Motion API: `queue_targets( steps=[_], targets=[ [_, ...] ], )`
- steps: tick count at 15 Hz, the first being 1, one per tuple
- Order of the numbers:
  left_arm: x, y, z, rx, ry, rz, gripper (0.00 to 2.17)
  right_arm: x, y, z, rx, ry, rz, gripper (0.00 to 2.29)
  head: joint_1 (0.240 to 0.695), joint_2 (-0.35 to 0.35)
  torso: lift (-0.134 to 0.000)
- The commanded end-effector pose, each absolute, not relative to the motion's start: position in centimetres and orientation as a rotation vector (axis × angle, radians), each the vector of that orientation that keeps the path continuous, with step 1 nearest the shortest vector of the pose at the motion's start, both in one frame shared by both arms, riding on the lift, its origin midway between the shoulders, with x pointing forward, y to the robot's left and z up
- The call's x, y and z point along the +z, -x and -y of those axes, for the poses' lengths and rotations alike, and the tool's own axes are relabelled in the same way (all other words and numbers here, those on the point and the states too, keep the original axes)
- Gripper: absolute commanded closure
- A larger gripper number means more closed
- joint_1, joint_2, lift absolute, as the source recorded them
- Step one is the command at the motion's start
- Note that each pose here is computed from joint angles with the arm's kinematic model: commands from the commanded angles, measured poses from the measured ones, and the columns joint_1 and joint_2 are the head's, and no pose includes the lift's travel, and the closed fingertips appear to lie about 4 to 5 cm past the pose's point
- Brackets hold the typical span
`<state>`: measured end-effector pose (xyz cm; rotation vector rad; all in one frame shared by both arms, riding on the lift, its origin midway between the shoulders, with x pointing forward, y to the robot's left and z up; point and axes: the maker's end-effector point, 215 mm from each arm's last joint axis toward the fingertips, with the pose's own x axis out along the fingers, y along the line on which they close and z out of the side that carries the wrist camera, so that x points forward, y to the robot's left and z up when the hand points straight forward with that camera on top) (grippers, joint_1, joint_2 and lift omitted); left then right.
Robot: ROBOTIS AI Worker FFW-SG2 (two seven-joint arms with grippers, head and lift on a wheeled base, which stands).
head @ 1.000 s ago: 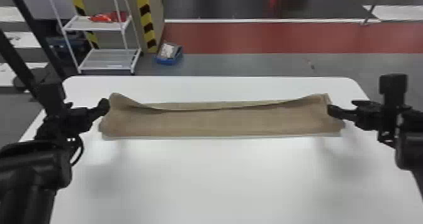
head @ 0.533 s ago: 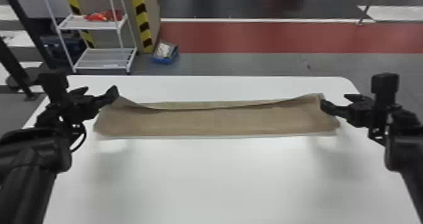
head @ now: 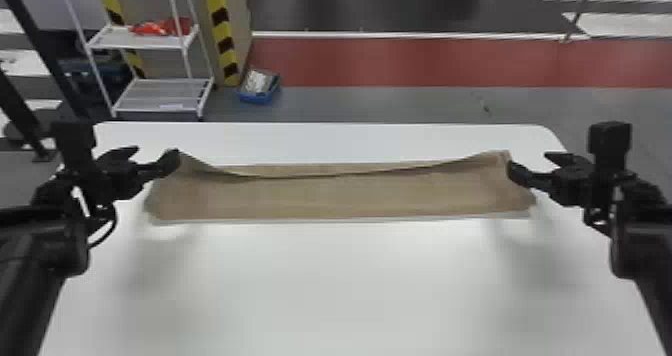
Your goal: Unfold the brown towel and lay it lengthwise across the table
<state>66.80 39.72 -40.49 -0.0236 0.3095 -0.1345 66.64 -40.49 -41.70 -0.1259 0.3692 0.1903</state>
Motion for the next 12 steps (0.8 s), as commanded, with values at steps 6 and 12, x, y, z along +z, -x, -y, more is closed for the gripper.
queue_targets(
  steps=[6,12],
  targets=[
    [-43.4,-66.7,-37.6,-0.164,-0.073,-0.391,0.21,-40.8,-67.3,38.6,0.221,0.144,-0.343,0.22,0.695,-0.01,-0.121],
    [-43.3,-66.8,-37.2,-0.171,-0.065,-0.383,0.48,-40.2,-67.5,39.3,0.211,0.144,-0.329,0.22,0.695,-0.014,-0.121]
  ],
)
